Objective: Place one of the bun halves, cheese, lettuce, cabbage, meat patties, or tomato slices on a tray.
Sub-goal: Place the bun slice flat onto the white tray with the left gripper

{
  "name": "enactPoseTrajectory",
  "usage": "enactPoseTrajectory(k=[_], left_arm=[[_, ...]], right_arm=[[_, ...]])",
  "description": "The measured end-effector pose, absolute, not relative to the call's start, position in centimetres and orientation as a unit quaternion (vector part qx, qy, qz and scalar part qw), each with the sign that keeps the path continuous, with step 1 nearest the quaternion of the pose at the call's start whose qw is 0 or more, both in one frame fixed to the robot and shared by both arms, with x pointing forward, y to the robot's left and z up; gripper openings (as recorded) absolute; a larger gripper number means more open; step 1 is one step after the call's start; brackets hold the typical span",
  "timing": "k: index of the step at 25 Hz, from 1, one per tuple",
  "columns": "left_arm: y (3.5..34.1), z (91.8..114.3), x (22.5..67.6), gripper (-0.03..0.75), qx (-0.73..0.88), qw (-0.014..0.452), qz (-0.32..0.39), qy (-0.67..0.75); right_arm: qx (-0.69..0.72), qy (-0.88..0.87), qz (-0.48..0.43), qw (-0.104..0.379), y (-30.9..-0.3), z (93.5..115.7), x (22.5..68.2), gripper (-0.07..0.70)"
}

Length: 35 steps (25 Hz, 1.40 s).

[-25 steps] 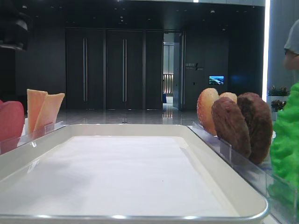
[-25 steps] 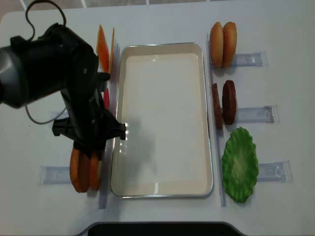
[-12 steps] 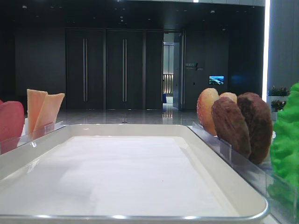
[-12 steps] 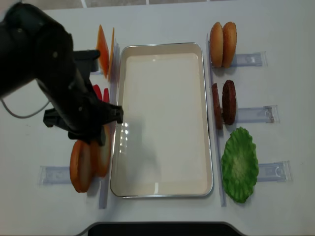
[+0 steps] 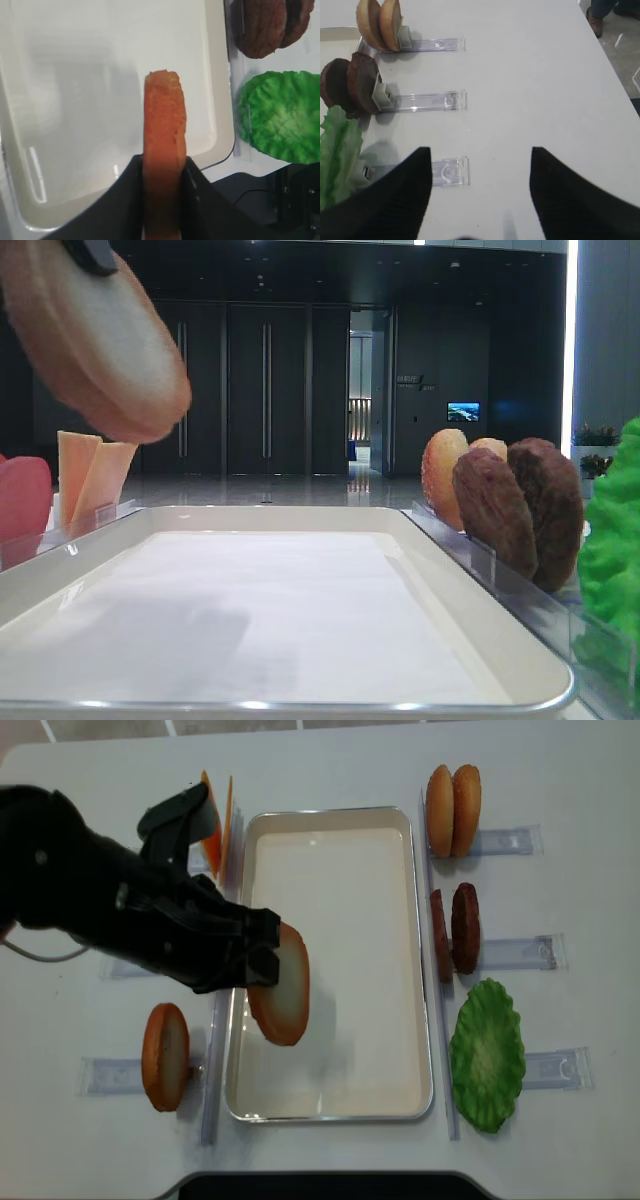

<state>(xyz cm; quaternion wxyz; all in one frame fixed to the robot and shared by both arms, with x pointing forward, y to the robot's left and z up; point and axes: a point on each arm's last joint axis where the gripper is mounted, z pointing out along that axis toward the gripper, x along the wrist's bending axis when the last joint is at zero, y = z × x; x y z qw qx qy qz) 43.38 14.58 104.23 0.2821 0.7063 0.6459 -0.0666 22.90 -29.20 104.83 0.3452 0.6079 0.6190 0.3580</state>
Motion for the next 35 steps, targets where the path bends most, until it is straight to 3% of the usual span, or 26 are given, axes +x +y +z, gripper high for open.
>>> enactPoseTrajectory(k=[7,11,25,35], left_arm=[[14.9,101.8,43.7,0.141,0.683,0.352,-0.075,0.636],[14.1,100.6,44.2,0.141,0.687,0.365,-0.092,0.621],[13.3,95.0,46.7,0.141,0.690,0.314,-0.134,0.638],[13.2,94.4,47.2,0.141,0.686,0.324,-0.129,0.638]], right_arm=[[0.608,0.619,0.358,0.345,-29.2,104.8,22.9,0.412],[0.608,0.619,0.358,0.345,-29.2,104.8,22.9,0.412],[0.608,0.619,0.358,0.345,-29.2,104.8,22.9,0.412],[0.608,0.619,0.358,0.345,-29.2,104.8,22.9,0.412]])
